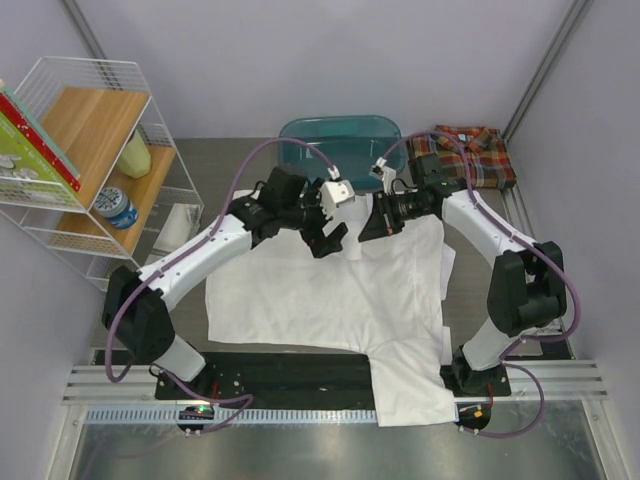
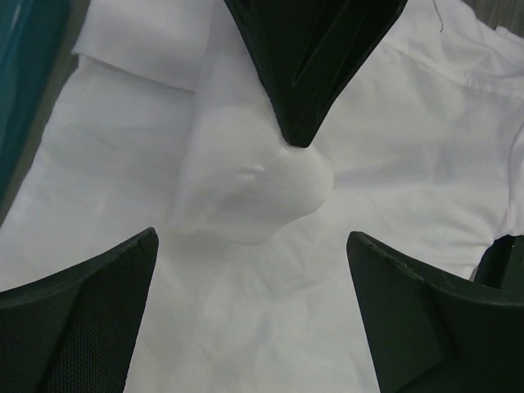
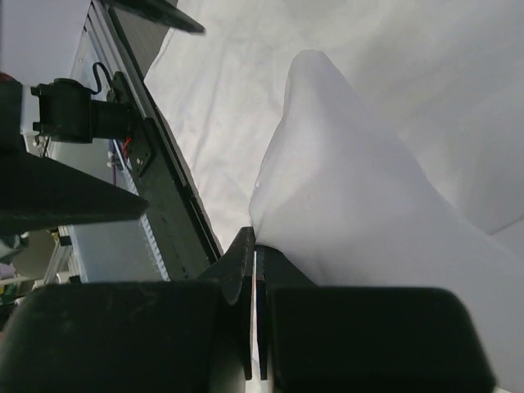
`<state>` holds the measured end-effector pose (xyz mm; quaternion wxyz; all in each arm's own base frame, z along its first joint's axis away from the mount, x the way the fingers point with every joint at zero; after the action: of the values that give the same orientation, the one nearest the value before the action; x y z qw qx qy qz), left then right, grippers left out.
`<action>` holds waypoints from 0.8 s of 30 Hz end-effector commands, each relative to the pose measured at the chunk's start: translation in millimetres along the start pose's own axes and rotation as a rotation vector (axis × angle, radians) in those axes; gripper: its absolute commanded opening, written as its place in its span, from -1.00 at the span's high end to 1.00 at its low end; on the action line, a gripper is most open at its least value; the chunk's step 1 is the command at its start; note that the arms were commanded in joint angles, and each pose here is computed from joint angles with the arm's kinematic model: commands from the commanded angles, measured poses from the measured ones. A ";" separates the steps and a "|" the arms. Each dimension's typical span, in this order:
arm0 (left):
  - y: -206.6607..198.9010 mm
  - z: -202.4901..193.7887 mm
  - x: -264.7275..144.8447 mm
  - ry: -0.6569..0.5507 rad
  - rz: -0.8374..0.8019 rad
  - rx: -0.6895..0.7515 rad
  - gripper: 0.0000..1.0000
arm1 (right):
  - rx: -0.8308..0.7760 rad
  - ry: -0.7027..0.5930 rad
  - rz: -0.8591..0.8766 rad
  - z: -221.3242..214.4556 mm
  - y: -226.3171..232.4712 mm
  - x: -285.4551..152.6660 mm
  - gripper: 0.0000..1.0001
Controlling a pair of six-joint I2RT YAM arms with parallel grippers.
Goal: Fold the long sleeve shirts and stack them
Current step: Flatten the shirt out
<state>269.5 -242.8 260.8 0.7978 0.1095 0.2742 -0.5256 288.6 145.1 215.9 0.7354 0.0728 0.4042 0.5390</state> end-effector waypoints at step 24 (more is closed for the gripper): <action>86.2 -71.8 24.3 0.224 0.101 -0.225 0.01 | 0.535 0.189 -0.346 -148.0 -77.4 -149.6 -0.01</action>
<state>348.6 -170.0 152.0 0.8123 0.1149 0.4370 -0.3688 257.7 -63.7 166.9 0.7747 0.1255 0.5590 0.2676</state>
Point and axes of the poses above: each gripper's point midway between its finger pads, its own x axis out along the fingers, its own y axis along the line the jaws close on, z = x × y, the point moved 9 cm from there along -x, back along the fingers, and after that the axes turned 10 degrees about -x, right-handed, at the moved point
